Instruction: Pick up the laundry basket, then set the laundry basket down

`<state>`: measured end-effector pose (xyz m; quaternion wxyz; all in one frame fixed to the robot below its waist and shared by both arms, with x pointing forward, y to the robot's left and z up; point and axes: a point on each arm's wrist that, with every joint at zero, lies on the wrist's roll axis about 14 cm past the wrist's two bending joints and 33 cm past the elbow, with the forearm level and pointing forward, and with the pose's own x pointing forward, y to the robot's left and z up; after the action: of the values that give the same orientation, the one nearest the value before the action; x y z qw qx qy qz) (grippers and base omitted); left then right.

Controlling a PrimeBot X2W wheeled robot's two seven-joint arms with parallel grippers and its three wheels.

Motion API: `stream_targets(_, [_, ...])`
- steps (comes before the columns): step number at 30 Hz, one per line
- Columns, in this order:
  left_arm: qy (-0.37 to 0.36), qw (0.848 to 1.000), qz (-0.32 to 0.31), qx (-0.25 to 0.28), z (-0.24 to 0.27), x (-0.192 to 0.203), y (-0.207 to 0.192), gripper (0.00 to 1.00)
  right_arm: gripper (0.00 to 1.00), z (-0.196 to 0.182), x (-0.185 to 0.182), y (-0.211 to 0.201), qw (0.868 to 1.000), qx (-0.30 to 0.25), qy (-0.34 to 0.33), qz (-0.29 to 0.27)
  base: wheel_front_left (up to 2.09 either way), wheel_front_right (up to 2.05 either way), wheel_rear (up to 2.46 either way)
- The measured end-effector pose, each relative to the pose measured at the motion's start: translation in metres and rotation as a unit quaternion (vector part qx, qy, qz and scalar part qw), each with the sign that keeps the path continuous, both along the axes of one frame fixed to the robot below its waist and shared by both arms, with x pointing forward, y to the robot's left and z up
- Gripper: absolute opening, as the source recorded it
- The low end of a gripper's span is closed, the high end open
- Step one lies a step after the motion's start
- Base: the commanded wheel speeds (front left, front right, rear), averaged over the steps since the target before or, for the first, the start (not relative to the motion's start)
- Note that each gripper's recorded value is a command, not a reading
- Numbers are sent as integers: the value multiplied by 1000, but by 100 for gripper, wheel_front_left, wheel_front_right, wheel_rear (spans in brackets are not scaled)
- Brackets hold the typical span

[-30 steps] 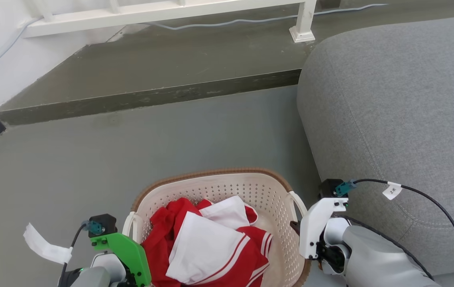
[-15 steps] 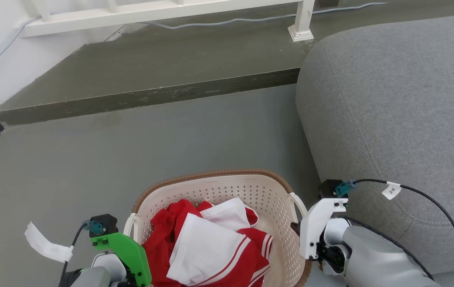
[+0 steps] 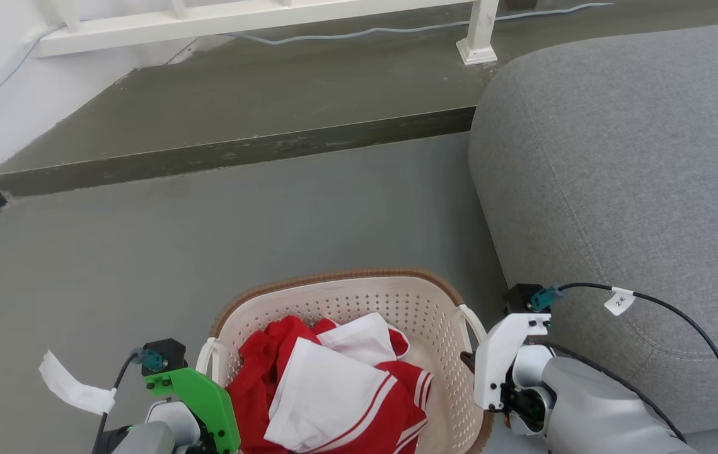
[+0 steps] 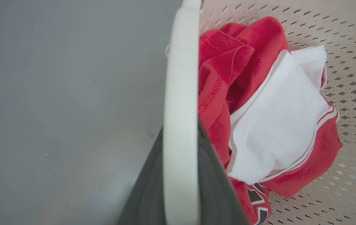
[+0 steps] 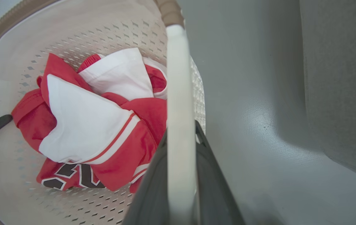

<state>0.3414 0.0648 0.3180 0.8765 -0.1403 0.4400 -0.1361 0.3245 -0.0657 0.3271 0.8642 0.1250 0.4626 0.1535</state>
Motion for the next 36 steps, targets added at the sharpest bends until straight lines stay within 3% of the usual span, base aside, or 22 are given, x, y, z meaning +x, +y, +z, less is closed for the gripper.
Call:
stream_targets(20, [7,1000,-1,-5,-6,4,-3,0,0,-6,6,-2,1000,-1,10,-3,0,0,0])
stream_targets(36, [-16,1000,0,-11,-14,47,-5,0,0,-16,43,-3,1000,-4,6,-9,0,0,0])
